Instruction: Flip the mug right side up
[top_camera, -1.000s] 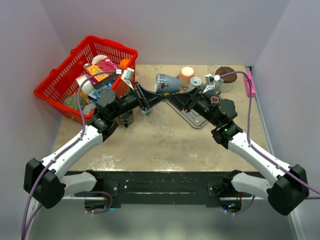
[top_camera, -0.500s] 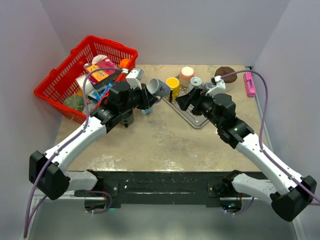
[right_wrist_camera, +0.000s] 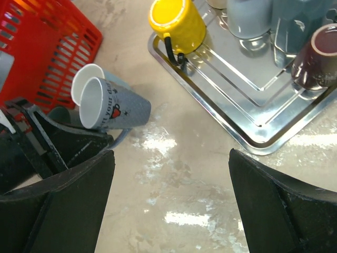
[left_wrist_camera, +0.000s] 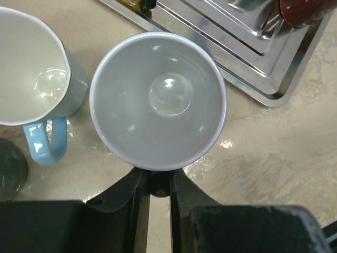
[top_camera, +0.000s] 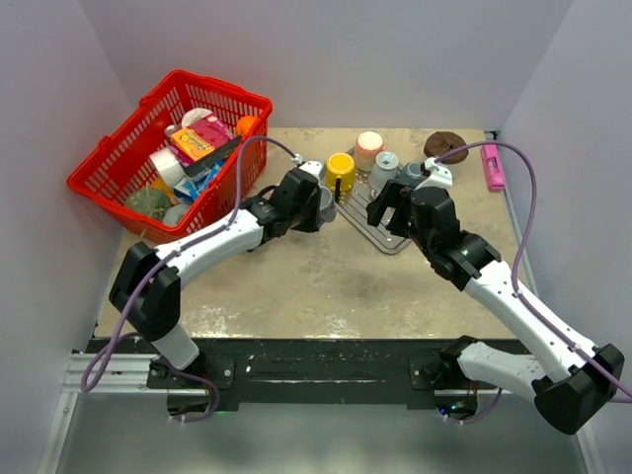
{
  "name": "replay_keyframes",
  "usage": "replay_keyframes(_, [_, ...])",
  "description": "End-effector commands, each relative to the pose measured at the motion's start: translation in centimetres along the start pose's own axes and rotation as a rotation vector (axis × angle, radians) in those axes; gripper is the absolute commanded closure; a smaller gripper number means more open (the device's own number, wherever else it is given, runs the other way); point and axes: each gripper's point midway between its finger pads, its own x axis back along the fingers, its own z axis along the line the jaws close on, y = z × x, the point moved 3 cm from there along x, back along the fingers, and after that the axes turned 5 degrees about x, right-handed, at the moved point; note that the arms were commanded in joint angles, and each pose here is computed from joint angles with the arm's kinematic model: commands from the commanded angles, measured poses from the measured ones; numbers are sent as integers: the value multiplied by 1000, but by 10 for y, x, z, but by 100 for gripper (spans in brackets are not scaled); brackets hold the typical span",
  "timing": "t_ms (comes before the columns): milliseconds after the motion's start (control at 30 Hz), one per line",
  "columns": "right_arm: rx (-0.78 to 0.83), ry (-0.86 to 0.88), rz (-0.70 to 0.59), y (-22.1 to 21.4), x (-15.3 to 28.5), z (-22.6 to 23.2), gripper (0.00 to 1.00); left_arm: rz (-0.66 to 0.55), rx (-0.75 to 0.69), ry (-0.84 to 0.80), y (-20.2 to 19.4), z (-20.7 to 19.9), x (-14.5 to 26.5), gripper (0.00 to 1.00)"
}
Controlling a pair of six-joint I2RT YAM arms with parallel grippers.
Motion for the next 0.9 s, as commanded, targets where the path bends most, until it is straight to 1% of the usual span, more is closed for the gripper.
replay_keyframes(0, [12,-45,-37,10,5,-6,7,-112,-16,71,36,-1,-4,100])
replay_keyframes(200, [17,-68,-33,6,5,-12,7,-75,-41,139,26,9,-25,100])
replay_keyframes(367, [21,-78,-31,6,5,-15,7,-53,-56,132,18,9,-36,100])
replay_keyframes(500, [25,-84,-27,6,5,-16,7,-19,-57,159,7,14,-50,100])
replay_keyframes(833, [14,-73,-36,2,-1,-15,6,-21,-57,220,3,23,-65,100])
replay_keyframes(867, [13,-70,-36,2,-2,-14,6,-13,-60,221,0,23,-67,93])
